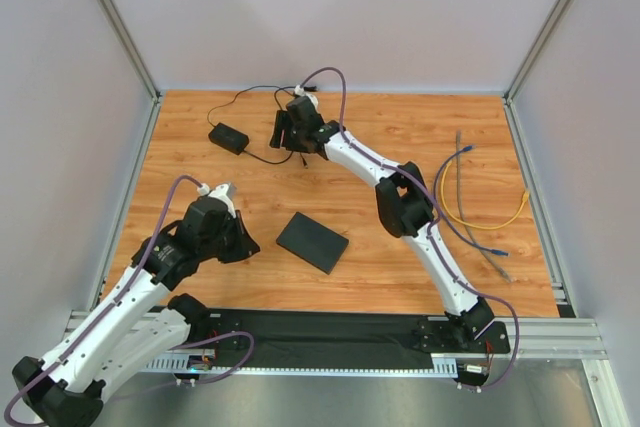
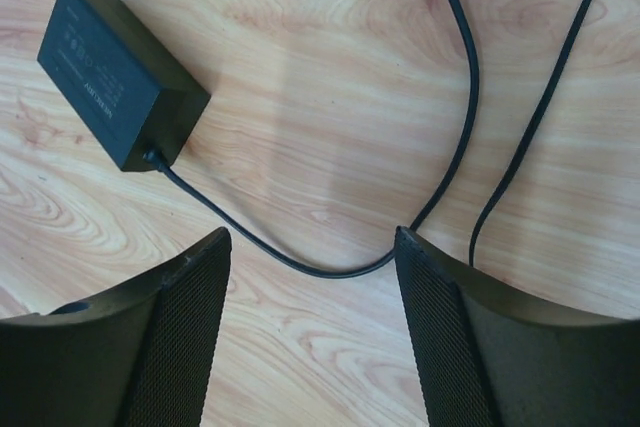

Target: Pull the plug from the switch port

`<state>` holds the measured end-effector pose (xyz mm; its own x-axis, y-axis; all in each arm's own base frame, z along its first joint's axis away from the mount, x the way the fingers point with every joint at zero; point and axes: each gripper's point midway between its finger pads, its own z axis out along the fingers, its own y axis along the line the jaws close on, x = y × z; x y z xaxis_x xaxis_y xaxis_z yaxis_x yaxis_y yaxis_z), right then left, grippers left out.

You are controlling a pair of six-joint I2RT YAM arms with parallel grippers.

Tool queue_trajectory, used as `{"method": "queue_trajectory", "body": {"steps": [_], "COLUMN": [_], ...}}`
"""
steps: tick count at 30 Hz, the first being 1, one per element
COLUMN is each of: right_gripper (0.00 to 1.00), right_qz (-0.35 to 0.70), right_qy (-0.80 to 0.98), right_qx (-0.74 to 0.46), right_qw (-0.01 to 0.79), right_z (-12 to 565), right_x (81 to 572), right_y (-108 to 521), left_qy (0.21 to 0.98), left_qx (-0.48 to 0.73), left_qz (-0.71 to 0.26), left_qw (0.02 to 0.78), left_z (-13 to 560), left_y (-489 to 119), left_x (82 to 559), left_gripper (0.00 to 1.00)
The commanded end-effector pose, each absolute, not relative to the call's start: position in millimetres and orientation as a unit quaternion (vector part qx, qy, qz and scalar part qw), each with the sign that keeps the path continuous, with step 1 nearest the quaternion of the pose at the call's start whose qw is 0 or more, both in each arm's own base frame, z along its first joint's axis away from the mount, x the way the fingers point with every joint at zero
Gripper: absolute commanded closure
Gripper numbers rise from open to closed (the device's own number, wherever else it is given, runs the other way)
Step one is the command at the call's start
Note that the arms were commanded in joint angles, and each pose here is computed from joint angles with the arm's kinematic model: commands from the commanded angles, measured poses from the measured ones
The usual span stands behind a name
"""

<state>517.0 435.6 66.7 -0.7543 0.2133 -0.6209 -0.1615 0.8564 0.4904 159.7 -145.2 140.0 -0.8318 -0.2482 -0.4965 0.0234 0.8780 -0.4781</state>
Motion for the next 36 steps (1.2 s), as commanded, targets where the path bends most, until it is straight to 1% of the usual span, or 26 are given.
{"method": "queue_trajectory", "body": {"steps": [1, 2, 3, 4, 6, 7, 10, 11, 12, 13, 15, 16, 17, 18, 19, 20, 23, 24, 25, 26, 27, 28, 29, 30, 32, 36], "right_gripper": [0.31, 0.3, 0.3, 0.3, 0.29, 0.28, 0.28, 0.28, 0.29, 0.29, 0.31, 0.31, 0.31, 0.32, 0.32, 0.32, 0.32, 0.32, 0.32, 0.32, 0.32, 0.32, 0.31, 0.31, 0.31, 0.32], "right_qz": [0.275, 0.267, 0.243, 0.237, 0.205, 0.198, 0.163, 0.154, 0.152, 0.147, 0.151, 0.173, 0.171, 0.192, 0.254, 0.26, 0.316, 0.323, 0.349, 0.356, 0.36, 0.365, 0.363, 0.365, 0.383, 0.407], "right_qy": [0.883, 0.884, 0.893, 0.888, 0.892, 0.892, 0.903, 0.906, 0.908, 0.917, 0.922, 0.916, 0.93, 0.93, 0.915, 0.924, 0.909, 0.913, 0.902, 0.9, 0.903, 0.9, 0.901, 0.901, 0.895, 0.89], "right_qx": [-0.028, -0.035, -0.05, -0.055, -0.053, -0.057, -0.064, -0.065, -0.066, -0.07, -0.075, -0.076, -0.071, -0.071, -0.086, -0.076, -0.076, -0.073, -0.072, -0.07, -0.054, -0.046, -0.038, -0.03, -0.019, -0.01], "right_qw": [0.379, 0.383, 0.375, 0.39, 0.4, 0.403, 0.393, 0.389, 0.384, 0.365, 0.349, 0.353, 0.318, 0.305, 0.303, 0.269, 0.26, 0.238, 0.244, 0.239, 0.227, 0.234, 0.235, 0.235, 0.23, 0.207], "right_z": [137.7, 146.1, 135.8, 165.6, 173.5, 183.8, 184.4, 182.7, 181.7, 170.1, 160.6, 173.5, 144.0, 139.9, 156.2, 131.6, 135.1, 119.1, 126.9, 124.2, 113.8, 113.0, 108.6, 106.5, 99.7, 85.8], "right_x": [506.9, 503.1, 493.5, 484.8, 473.1, 456.8, 415.0, 404.4, 392.5, 365.9, 339.4, 324.0, 299.6, 285.2, 267.5, 245.5, 214.1, 196.2, 190.6, 184.3, 175.8, 177.5, 176.7, 176.1, 174.4, 179.2], "right_y": [433.9, 428.9, 419.9, 409.5, 387.4, 369.9, 329.0, 317.3, 309.7, 292.1, 277.5, 271.9, 260.0, 259.6, 269.7, 262.3, 265.9, 264.7, 269.2, 270.5, 265.4, 265.8, 263.1, 262.1, 266.5, 284.4], "left_qy": [0.928, 0.927, 0.928, 0.928, 0.93, 0.932, 0.935, 0.939, 0.939, 0.942, 0.947, 0.948, 0.952, 0.951, 0.952, 0.956, 0.957, 0.957, 0.953, 0.956, 0.953, 0.953, 0.955, 0.954, 0.957, 0.963], "left_qx": [-0.053, -0.055, -0.056, -0.056, -0.059, -0.062, -0.067, -0.072, -0.084, -0.093, -0.097, -0.097, -0.094, -0.095, -0.093, -0.088, -0.078, -0.072, -0.07, -0.061, -0.054, -0.051, -0.046, -0.037, -0.029, -0.013], "left_qz": [-0.245, -0.246, -0.246, -0.246, -0.236, -0.229, -0.213, -0.205, -0.186, -0.176, -0.155, -0.152, -0.143, -0.144, -0.142, -0.139, -0.15, -0.154, -0.161, -0.173, -0.181, -0.183, -0.185, -0.188, -0.187, -0.178], "left_qw": [0.275, 0.276, 0.275, 0.275, 0.275, 0.273, 0.276, 0.265, 0.276, 0.272, 0.263, 0.262, 0.253, 0.256, 0.254, 0.243, 0.236, 0.234, 0.245, 0.23, 0.236, 0.234, 0.228, 0.231, 0.218, 0.201], "left_z": [141.1, 141.9, 141.2, 140.9, 138.3, 136.3, 134.2, 131.3, 132.8, 131.3, 128.5, 128.2, 125.0, 125.0, 123.7, 119.6, 116.4, 114.9, 116.6, 112.1, 112.5, 110.9, 105.8, 104.2, 95.9, 81.4], "left_y": [-144.7, -144.2, -143.3, -143.2, -139.7, -137.2, -133.5, -133.4, -127.7, -126.1, -125.9, -128.1, -130.4, -133.1, -134.8, -139.0, -150.7, -153.5, -157.2, -165.4, -169.6, -171.9, -175.0, -177.8, -180.8, -182.0], "left_x": [150.8, 150.3, 149.5, 148.8, 148.7, 148.2, 152.4, 152.4, 158.8, 160.7, 169.2, 173.9, 179.3, 186.7, 191.3, 196.4, 215.9, 220.1, 230.3, 232.2, 239.0, 242.3, 245.7, 250.2, 255.1, 262.8], "left_gripper": [1.0, 1.0, 1.0, 1.0, 1.0, 1.0, 1.0, 1.0, 1.0, 1.0, 1.0, 1.0, 1.0, 1.0, 1.0, 1.0, 1.0, 1.0, 0.99, 0.93, 0.84, 0.75, 0.62, 0.58, 0.55, 0.53]}}
